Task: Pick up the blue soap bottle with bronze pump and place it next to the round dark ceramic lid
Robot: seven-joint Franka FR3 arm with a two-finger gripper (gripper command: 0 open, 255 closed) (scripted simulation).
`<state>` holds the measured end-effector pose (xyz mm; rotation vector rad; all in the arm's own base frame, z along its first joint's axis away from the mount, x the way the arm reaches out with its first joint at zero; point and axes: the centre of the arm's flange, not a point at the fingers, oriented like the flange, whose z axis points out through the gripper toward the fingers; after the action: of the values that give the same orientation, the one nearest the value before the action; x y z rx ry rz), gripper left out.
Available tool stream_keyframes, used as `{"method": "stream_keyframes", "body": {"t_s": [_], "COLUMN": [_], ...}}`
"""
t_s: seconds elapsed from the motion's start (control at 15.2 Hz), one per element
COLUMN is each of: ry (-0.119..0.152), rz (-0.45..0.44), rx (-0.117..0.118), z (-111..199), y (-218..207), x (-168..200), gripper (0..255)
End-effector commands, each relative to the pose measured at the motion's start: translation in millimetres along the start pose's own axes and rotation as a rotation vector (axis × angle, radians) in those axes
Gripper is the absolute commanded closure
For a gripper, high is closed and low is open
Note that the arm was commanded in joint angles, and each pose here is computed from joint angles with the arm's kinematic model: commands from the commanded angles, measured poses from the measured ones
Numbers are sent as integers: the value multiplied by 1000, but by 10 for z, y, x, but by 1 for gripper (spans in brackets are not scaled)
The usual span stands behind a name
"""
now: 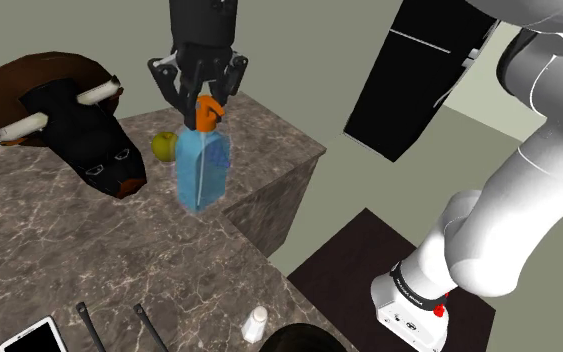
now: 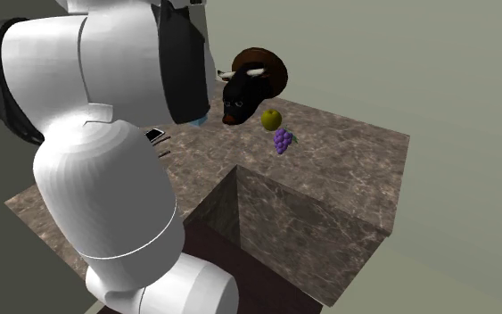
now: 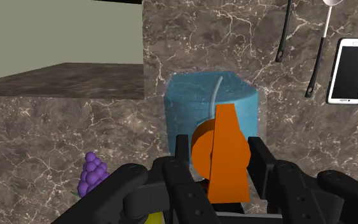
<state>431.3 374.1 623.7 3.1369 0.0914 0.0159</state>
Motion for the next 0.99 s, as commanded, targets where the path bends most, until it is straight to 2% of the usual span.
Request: {"method": "stream_keyframes", "body": {"t_s": [0.0,0.92], "ry": [0,0], "rz": [2,2], "rx": [0,0], "z": [-49,-466], "y": [-159,-1265], "x": [-212,-1633], "gripper": [255,255]}}
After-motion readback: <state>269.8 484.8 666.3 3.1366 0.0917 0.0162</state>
